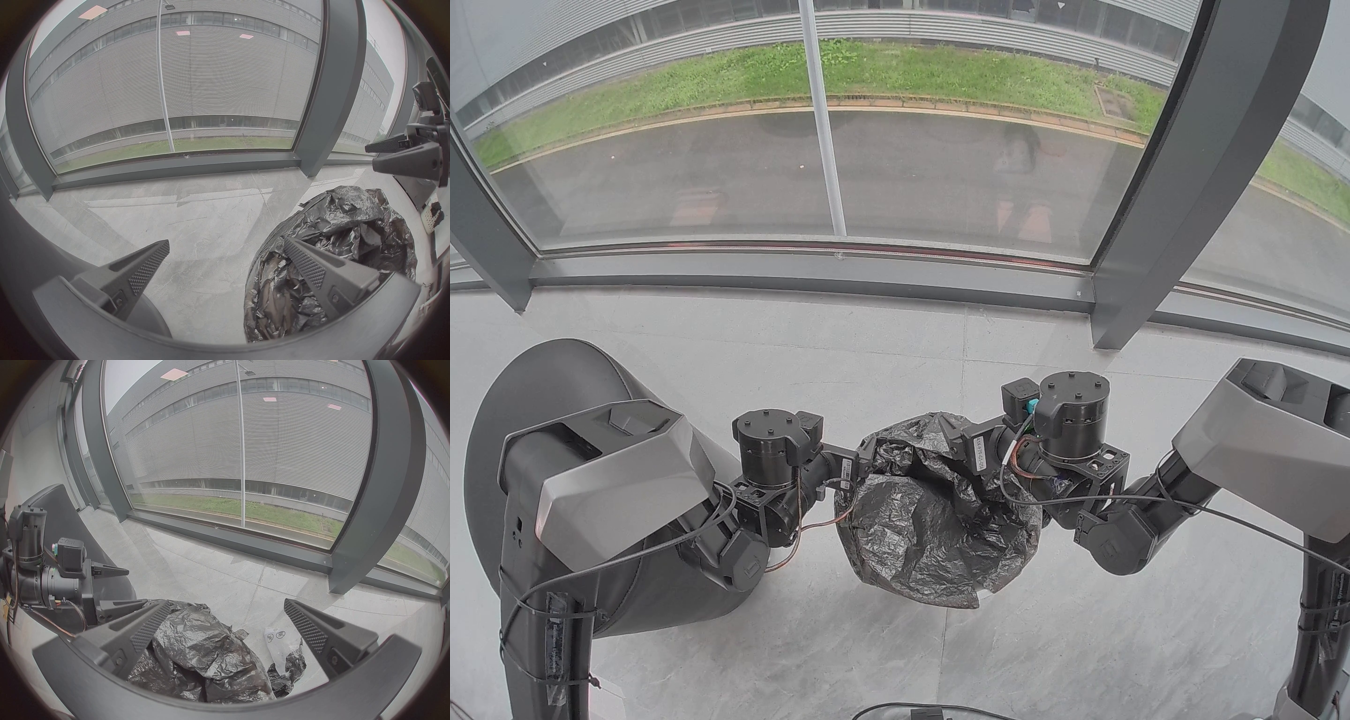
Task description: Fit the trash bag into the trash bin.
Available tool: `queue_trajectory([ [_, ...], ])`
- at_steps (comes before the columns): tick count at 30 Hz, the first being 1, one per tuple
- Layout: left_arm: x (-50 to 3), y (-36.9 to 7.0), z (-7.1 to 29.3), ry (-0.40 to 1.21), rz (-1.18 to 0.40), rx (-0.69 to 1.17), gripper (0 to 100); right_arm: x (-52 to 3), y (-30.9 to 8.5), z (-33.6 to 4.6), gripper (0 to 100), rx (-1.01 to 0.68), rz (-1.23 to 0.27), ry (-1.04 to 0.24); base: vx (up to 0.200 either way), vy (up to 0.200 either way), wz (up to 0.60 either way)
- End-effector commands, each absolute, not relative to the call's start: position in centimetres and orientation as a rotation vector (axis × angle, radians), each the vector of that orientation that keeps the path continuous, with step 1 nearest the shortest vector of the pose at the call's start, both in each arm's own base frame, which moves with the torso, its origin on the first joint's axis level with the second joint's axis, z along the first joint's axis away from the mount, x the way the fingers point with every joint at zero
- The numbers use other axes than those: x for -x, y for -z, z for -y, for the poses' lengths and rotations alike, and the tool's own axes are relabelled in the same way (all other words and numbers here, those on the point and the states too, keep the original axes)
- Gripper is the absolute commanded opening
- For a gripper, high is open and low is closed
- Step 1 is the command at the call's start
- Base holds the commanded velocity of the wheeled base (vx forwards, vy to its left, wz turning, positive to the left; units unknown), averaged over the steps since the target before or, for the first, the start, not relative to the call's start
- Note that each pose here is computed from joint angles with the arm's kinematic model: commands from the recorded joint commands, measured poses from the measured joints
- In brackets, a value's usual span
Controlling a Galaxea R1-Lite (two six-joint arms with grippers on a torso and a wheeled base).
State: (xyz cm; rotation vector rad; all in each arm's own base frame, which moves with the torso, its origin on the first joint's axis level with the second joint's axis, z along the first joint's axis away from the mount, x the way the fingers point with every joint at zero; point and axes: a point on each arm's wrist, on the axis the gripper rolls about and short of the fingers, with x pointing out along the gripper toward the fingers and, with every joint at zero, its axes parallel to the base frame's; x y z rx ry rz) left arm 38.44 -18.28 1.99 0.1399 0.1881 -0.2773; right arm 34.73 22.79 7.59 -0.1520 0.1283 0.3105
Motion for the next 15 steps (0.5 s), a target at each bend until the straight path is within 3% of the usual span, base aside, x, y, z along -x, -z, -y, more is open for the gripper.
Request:
queue_trajectory([
  [1,-38.5,-1.1,18.3,0.278,-0.208,-0.142,100,-34.7,-7.5,-22.8,100,0.154,-0.132,-0.311,0.0,0.0,0.0],
  [15,-38.8,0.7,18.4,0.277,-0.24,-0.147,100,-34.8,-7.2,-22.8,100,0.157,-0.135,-0.311,0.0,0.0,0.0],
])
